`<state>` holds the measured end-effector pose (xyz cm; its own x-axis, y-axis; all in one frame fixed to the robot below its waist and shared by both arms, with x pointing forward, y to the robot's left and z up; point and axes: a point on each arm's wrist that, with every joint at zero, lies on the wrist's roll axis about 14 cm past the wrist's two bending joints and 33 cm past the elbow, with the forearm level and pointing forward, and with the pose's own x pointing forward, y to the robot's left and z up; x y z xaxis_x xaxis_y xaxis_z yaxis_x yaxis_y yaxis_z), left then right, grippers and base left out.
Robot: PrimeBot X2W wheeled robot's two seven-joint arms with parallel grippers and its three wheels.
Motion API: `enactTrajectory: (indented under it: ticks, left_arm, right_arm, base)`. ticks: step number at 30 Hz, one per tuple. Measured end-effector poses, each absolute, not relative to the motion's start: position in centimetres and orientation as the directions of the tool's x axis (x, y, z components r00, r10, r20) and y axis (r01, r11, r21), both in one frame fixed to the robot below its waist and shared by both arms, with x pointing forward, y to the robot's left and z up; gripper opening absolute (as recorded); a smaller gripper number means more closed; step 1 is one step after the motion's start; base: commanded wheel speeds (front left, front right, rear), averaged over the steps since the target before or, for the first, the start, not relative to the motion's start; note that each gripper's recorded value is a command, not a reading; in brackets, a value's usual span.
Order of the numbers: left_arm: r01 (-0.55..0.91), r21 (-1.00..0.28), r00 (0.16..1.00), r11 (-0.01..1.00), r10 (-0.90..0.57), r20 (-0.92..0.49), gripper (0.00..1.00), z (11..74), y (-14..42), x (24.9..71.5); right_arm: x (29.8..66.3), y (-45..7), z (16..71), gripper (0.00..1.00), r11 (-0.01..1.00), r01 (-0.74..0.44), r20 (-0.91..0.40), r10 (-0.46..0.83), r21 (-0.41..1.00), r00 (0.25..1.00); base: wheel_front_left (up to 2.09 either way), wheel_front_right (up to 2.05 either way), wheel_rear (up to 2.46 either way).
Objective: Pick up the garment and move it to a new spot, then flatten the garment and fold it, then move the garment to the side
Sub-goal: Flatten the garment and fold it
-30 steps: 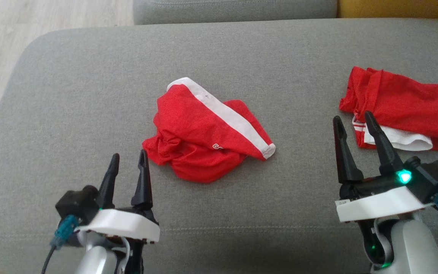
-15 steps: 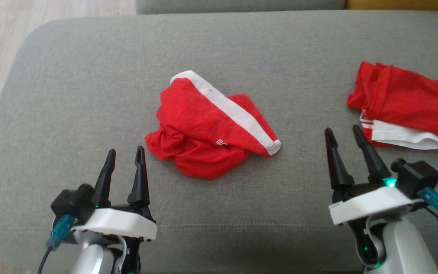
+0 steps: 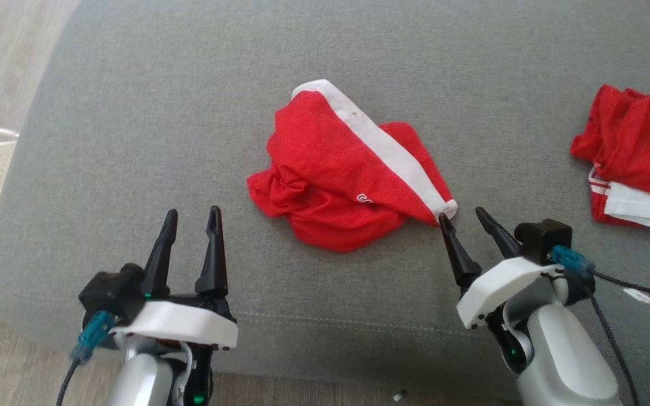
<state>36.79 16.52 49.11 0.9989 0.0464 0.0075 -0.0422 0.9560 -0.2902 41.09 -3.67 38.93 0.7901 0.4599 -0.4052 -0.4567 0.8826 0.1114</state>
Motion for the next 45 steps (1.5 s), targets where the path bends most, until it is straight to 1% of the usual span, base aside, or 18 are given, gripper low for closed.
enactTrajectory:
  ticks: [5,14,25,26,27,31,40,45]
  left_arm:
    - [-0.046,-0.302,0.999,0.952,0.051,0.008,1.00,49.2,16.5,36.9]
    - [-0.061,-0.317,0.998,0.947,0.062,-0.008,1.00,48.8,16.5,37.5]
    - [-0.064,-0.311,0.998,0.948,0.065,-0.008,1.00,48.8,16.6,38.2]
    - [-0.063,-0.311,0.998,0.948,0.064,-0.007,1.00,48.8,16.6,38.2]
    - [-0.061,-0.311,0.998,0.948,0.063,-0.006,1.00,48.8,16.5,38.3]
    - [-0.050,-0.314,0.999,0.948,0.052,-0.002,1.00,48.9,16.2,38.4]
    - [0.004,-0.323,0.999,0.946,0.007,0.034,1.00,50.0,14.7,38.8]
    - [0.050,-0.328,0.998,0.943,-0.032,0.061,1.00,50.9,13.5,39.0]
  right_arm:
    - [41.7,-3.7,37.3,1.00,0.870,-0.489,-0.450,0.464,0.067,0.763]
    - [43.4,-4.4,35.9,1.00,0.852,-0.524,-0.478,0.459,-0.003,0.749]
    - [43.9,-3.6,34.9,1.00,0.819,-0.573,-0.500,0.484,-0.030,0.718]
    - [43.7,-3.7,34.7,0.45,0.818,-0.575,-0.507,0.483,-0.029,0.714]
    - [43.6,-3.7,34.5,0.00,0.818,-0.575,-0.514,0.482,-0.027,0.710]
    - [43.4,-4.4,34.5,0.00,0.825,-0.564,-0.520,0.469,-0.029,0.713]
    - [44.0,-8.1,36.7,0.00,0.881,-0.470,-0.468,0.393,-0.055,0.792]
    - [42.9,-11.1,37.5,0.00,0.908,-0.410,-0.457,0.332,-0.081,0.825]
  base:
    - [0.00,0.00,0.00]
    - [0.00,0.00,0.00]
    - [0.00,0.00,0.00]
    - [0.00,0.00,0.00]
    - [0.00,0.00,0.00]
    - [0.00,0.00,0.00]
    - [0.00,0.00,0.00]
    - [0.00,0.00,0.00]
